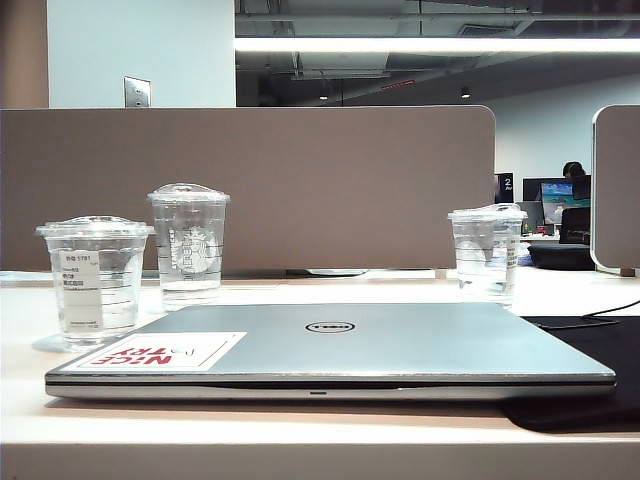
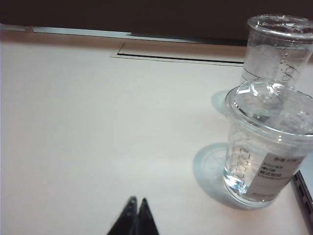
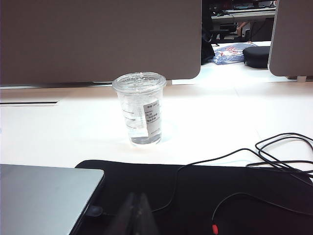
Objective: Pick up the coffee cup on the middle and place it on the left side of the laptop.
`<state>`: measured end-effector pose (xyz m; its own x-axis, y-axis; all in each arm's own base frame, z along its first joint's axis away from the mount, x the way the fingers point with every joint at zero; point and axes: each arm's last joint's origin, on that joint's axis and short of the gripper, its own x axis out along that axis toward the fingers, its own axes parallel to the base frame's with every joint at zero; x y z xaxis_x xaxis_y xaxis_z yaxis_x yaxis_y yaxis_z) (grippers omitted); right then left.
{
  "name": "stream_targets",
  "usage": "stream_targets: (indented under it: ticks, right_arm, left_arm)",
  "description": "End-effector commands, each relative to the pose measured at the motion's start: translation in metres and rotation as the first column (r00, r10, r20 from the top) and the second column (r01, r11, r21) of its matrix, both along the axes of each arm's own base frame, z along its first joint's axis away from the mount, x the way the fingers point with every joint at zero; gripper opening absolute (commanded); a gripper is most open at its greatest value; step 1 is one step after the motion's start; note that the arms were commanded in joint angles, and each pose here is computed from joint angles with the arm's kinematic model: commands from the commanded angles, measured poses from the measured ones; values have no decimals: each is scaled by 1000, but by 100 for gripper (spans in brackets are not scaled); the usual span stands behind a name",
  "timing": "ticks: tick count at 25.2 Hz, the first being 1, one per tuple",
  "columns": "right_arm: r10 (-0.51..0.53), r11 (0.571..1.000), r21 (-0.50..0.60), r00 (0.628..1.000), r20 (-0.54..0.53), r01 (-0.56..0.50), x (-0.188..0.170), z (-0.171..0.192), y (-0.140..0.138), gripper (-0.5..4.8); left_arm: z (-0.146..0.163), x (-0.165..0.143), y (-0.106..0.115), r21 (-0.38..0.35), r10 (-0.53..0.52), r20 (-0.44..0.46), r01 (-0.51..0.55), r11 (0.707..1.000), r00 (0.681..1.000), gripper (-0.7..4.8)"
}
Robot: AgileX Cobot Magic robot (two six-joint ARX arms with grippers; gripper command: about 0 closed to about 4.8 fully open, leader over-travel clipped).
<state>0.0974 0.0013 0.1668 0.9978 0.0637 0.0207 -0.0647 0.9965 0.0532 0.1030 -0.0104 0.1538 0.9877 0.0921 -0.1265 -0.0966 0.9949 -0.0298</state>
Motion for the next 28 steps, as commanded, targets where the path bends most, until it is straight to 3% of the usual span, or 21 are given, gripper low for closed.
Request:
stream_targets:
  ticks: [1, 3, 5, 10, 18, 28]
  right_arm:
    - [0, 1000, -3, 1000, 14, 0, 0, 0, 0, -5]
    - [0, 1000, -3, 1000, 10, 0, 0, 0, 0, -5]
    - [-1, 1000, -3, 1000, 8, 1, 0, 0, 0, -5]
    - [-1, 1000, -3, 1000, 7, 1, 0, 0, 0, -5]
    - [-1, 1000, -3, 1000, 7, 1, 0, 0, 0, -5]
    - [-1, 1000, -3, 1000, 7, 1, 0, 0, 0, -5]
  left_arm:
    - [4, -4, 2, 27, 8, 37, -9, 1000, 999, -5]
    - [7, -7, 5, 14, 11, 83, -13, 1000, 996, -5]
    - [11, -6, 7, 8, -48, 120, 48, 999, 992, -5]
    - [10, -6, 9, 5, -157, 110, 157, 988, 981, -5]
    - [11, -6, 11, 7, -67, 123, 66, 998, 990, -5]
    - [12, -6, 11, 9, -72, 134, 71, 997, 988, -5]
